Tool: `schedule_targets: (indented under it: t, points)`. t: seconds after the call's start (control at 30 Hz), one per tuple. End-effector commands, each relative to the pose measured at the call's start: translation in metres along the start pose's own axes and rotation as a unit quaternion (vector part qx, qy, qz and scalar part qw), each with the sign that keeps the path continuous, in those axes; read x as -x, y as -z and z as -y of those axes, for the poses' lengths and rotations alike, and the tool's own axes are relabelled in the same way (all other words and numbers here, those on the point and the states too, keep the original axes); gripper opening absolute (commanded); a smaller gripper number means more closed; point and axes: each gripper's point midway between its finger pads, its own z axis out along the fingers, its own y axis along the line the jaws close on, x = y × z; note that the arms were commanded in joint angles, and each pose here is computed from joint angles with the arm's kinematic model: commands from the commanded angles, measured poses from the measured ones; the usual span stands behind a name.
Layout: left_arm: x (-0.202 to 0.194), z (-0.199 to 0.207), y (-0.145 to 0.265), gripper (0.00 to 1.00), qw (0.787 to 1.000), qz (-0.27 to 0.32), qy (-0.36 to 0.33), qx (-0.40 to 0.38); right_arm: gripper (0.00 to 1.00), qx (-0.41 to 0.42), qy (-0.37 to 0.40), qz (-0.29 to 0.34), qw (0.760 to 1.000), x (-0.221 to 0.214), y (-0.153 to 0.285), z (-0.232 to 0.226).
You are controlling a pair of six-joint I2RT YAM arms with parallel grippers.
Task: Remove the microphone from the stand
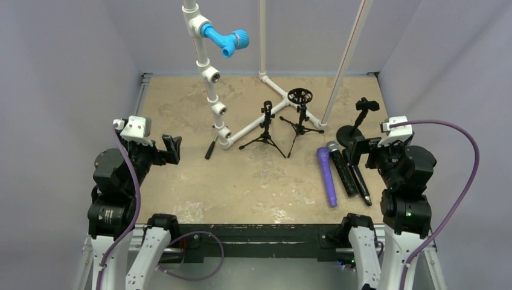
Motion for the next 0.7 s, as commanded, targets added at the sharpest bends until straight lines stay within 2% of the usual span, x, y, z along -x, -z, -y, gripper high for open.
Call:
schedule_targets:
  t: [0.0,0.67]
  points:
    - [0.004,-0.0016,-0.0021,1.0,1.0,0.019,0.013,0.005,0.98,0.011,-0.007,0.008,1.0,0.0043,-0.0068,-0.0025]
    - [0.008,-0.0041,0.0005,1.0,0.999,0.032,0.021,0.012,0.98,0.029,-0.011,0.007,1.0,0.0007,-0.0111,-0.0079]
